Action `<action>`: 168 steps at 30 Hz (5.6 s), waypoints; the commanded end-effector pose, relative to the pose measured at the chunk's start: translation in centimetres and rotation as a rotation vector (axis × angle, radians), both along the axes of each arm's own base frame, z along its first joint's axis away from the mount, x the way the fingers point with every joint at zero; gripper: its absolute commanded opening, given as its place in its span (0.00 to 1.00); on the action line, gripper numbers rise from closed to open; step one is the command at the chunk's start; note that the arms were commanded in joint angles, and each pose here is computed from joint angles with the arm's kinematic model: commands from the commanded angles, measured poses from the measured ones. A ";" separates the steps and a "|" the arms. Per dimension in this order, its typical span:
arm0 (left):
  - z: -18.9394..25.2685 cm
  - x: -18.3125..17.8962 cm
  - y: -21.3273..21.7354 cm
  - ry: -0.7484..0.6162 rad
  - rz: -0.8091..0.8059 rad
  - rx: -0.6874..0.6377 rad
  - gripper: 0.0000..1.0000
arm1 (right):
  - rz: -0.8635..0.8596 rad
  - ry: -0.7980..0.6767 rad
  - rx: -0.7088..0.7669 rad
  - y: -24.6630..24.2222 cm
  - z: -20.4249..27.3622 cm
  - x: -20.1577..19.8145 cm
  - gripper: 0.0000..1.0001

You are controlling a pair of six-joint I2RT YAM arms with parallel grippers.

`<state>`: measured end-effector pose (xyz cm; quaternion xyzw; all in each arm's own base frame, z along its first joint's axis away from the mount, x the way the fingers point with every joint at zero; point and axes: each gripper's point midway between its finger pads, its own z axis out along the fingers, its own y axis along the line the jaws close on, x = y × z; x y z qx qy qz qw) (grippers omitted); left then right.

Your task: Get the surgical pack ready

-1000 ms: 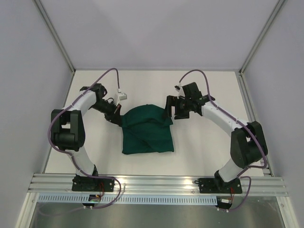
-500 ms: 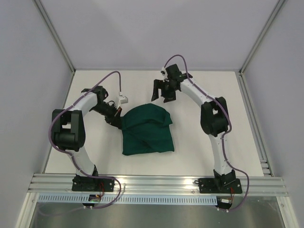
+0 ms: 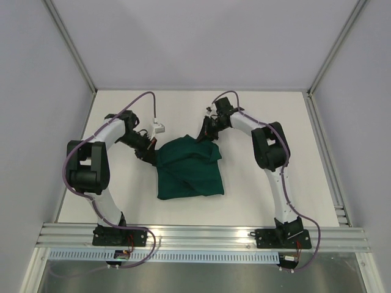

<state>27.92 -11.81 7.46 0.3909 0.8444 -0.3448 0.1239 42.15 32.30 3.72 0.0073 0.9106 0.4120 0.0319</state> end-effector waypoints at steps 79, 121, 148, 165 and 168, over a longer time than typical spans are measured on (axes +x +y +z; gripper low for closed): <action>0.0 -1.3 0.2 0.136 0.215 0.040 0.45 | -0.139 -0.421 -0.099 -8.1 5.3 -16.1 0.26; 4.4 -3.9 0.3 -0.095 0.081 0.163 0.49 | -0.172 -0.396 -0.190 -10.9 4.6 -17.4 0.68; -2.2 -0.6 -3.6 -0.447 -0.184 0.455 0.47 | -0.395 -0.332 -0.164 -10.0 0.8 -11.3 0.01; 3.5 -2.0 -6.8 -0.564 -0.318 0.261 0.59 | -0.398 -0.401 -0.251 -12.2 3.9 -6.2 0.60; 3.3 -2.5 -8.0 -0.602 -0.347 0.281 0.61 | -0.407 -0.400 -0.260 -13.3 4.1 -8.7 0.60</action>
